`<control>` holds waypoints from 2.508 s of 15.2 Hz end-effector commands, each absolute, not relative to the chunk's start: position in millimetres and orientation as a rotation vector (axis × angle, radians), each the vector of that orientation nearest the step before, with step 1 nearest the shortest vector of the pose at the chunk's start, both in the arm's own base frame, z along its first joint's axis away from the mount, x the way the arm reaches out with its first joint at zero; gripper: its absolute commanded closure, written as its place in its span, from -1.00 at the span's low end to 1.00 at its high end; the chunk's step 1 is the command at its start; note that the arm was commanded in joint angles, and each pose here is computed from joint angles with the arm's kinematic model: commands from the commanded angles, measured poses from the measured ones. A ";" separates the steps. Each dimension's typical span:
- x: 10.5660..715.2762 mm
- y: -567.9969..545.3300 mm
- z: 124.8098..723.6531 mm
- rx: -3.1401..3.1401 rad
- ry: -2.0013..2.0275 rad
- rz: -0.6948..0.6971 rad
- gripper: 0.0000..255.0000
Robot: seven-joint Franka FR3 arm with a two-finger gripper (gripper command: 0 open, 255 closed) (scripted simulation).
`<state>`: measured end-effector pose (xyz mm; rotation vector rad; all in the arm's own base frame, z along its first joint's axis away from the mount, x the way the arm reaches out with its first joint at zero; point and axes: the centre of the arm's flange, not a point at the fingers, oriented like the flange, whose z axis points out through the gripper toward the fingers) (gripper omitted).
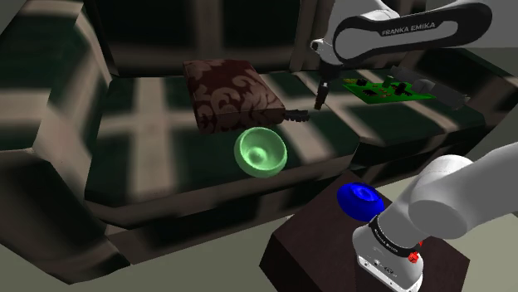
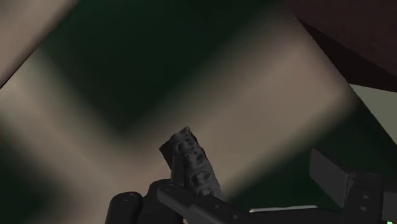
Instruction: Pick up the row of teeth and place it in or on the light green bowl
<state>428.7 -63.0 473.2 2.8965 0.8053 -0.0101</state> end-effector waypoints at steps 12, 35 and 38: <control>504.5 -77.5 365.1 2.728 1.258 -0.060 -1.00; 504.8 -80.2 357.0 2.728 1.258 -0.060 1.00; 504.9 -80.2 372.8 2.728 1.258 -0.060 1.00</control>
